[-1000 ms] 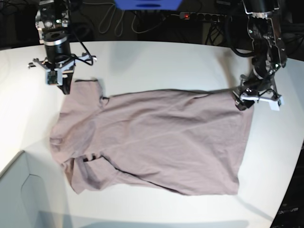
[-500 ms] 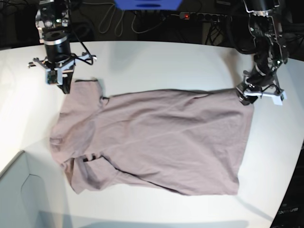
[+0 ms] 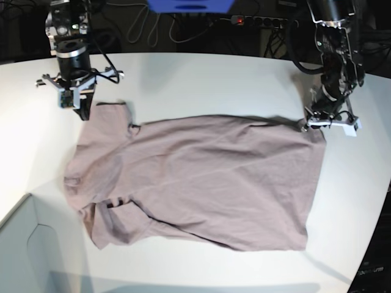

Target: Layout the t-shirt on the table in an organized manner, then fold the t-shirt properly

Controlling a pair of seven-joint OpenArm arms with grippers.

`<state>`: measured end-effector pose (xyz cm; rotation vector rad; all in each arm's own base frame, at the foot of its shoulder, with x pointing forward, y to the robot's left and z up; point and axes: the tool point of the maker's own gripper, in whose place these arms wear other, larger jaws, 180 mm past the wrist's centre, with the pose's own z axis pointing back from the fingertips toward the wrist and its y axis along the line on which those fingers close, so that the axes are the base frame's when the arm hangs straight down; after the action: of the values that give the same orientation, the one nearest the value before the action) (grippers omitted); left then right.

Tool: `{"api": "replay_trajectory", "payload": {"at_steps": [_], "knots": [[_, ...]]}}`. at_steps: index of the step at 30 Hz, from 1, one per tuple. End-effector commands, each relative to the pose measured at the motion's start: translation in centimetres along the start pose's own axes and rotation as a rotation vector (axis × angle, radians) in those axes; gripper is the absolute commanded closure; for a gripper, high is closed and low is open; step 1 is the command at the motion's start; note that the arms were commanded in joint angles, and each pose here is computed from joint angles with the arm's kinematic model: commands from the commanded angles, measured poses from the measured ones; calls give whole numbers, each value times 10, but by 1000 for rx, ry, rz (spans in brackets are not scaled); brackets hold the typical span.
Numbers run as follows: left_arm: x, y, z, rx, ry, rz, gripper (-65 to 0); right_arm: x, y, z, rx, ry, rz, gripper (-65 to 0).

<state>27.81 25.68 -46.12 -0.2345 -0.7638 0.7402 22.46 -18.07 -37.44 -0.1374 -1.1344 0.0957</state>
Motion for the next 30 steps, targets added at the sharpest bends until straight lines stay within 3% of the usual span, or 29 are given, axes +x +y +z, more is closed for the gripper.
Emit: {"api": "replay_trajectory", "payload": {"at_steps": [1,8,15,23,30], "knots": [[15,-6,2,-19,-38,-10,0,11,-3,1,-6,-41,8,0],[41,-54,24,-129,-129,-82,0,13,-4,-1,-9,-47,7,0],[66,-99,37,-223,-222,-74,0,6,-2,-12,-5,-33,3,0],[75,-136,-12,-258,-162,-15,0,-9,13,-24,31,4,-2,0],[73,-149,-57,-230,-105,51,0,-9,19,-24,45,4,-2,0]]}}
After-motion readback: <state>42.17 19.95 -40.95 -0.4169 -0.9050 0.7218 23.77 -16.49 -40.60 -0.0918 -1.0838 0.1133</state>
